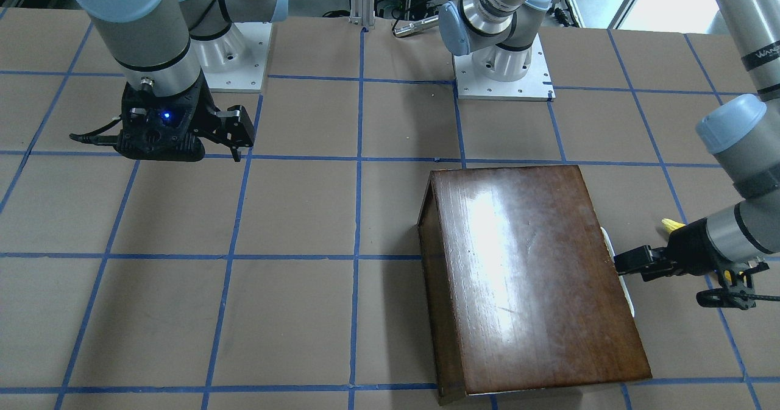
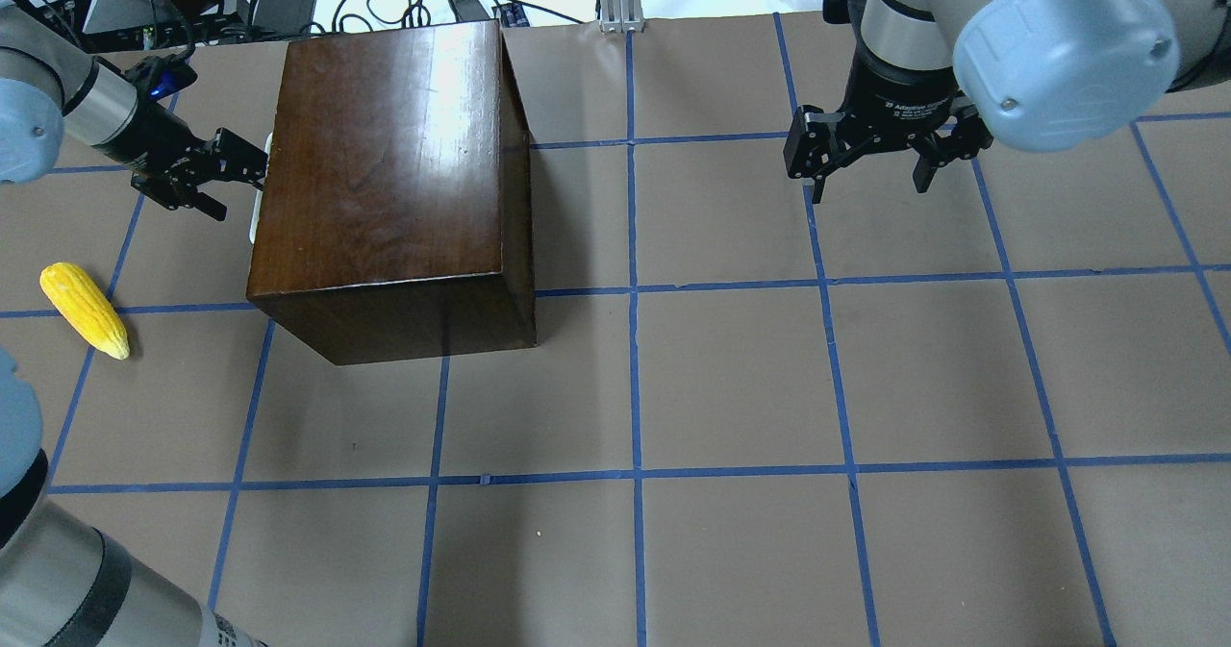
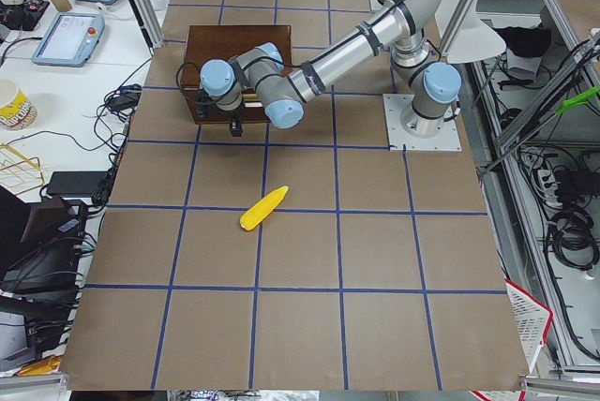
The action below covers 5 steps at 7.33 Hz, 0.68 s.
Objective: Open drawer and put corn inside
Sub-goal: 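Hook the left gripper onto the white drawer handle, then pull the drawer outward from the cabinet with the left gripper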
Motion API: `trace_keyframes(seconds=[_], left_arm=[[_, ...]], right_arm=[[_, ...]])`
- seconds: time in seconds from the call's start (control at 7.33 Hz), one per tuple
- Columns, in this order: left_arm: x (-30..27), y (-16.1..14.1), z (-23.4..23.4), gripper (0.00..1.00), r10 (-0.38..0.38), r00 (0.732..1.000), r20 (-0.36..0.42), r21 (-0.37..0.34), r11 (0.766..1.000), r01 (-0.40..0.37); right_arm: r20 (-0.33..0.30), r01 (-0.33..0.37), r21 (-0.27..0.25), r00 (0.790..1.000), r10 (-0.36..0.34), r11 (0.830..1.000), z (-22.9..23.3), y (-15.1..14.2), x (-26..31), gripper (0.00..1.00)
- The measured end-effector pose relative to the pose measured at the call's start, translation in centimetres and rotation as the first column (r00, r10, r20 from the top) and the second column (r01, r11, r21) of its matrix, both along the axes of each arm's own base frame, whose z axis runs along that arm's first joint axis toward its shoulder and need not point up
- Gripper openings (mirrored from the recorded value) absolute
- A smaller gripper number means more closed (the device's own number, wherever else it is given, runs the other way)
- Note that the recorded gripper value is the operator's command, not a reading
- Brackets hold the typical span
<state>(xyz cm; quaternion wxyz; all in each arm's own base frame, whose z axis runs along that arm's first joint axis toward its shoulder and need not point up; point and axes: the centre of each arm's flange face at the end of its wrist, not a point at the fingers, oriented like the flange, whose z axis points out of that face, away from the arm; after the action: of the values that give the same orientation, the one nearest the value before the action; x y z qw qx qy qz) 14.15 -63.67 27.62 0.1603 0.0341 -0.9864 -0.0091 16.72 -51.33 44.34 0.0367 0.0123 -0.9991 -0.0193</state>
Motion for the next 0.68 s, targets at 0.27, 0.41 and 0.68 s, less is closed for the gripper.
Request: trace_keyframes(seconds=[0.27,0.41,0.68], left_arm=[[0.2,-0.1,0.3,1.00,0.001,1.000,0.006,-0.005,1.000,-0.001],[0.5,0.0,0.3,1.00,0.002,1.000,0.007,-0.007,1.000,-0.002],[1.1,0.1,0.3,1.00,0.006,1.000,0.007,-0.009,1.000,-0.006]], right_arm=[[-0.001,0.000,0.000,1.000,0.000,1.000,0.0,0.0,0.0,1.00],[-0.001,0.000,0.000,1.000,0.000,1.000,0.0,0.0,0.0,1.00],[0.000,0.000,0.000,1.000,0.000,1.000,0.0,0.0,0.0,1.00]])
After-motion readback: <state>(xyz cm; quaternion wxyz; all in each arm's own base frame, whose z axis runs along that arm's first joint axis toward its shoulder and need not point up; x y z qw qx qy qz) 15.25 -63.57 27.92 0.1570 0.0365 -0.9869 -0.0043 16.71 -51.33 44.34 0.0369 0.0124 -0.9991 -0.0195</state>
